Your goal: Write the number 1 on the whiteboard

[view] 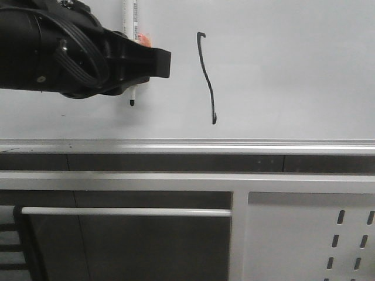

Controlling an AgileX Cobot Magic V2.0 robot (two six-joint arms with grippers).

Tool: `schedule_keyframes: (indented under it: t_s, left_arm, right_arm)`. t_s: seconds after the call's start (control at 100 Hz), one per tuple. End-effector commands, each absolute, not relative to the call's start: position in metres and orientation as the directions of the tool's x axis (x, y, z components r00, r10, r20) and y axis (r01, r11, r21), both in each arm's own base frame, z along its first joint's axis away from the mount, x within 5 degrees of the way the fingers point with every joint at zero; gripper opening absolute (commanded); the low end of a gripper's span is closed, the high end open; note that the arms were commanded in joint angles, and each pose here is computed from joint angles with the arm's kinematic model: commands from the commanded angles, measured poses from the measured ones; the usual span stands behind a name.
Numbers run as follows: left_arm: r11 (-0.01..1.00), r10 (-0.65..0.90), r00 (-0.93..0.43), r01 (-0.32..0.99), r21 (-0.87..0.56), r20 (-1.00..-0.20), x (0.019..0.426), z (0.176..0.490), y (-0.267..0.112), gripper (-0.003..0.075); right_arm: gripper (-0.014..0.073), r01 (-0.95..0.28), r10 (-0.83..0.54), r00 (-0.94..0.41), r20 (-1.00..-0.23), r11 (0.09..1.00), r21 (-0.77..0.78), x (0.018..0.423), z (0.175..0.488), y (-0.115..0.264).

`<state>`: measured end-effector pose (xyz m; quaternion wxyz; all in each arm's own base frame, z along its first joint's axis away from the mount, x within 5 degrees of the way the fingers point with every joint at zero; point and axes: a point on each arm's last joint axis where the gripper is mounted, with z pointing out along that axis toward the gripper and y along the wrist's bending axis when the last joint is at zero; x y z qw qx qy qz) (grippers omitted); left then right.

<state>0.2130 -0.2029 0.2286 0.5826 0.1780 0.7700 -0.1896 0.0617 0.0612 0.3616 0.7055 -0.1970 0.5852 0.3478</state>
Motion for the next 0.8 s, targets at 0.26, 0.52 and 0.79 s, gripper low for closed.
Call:
schedule_keyframes:
  t_s: [0.26, 0.52, 0.79]
  left_arm:
    - [0.875, -0.023, -0.165, 0.475, -0.1, -0.986, 0.2179, 0.2509, -0.2025, -0.0018]
    - [0.89, -0.066, -0.197, 0.432, -0.147, -0.978, 0.2193, 0.2496, -0.1995, -0.0018]
    - [0.894, -0.077, -0.174, 0.425, -0.146, -0.982, 0.2201, 0.2518, -0.1986, -0.0018]
  right_arm:
    - [-0.0062, -0.706, 0.265, 0.107, -0.958, 0.699, 0.115, 0.0624, 0.3696, 0.0587]
    - [-0.0062, -0.706, 0.265, 0.107, -0.958, 0.699, 0.115, 0.0624, 0.3696, 0.0587]
    - [-0.0062, -0.707, 0.268, 0.101, -0.958, 0.697, 0.12, 0.0624, 0.3694, 0.0589]
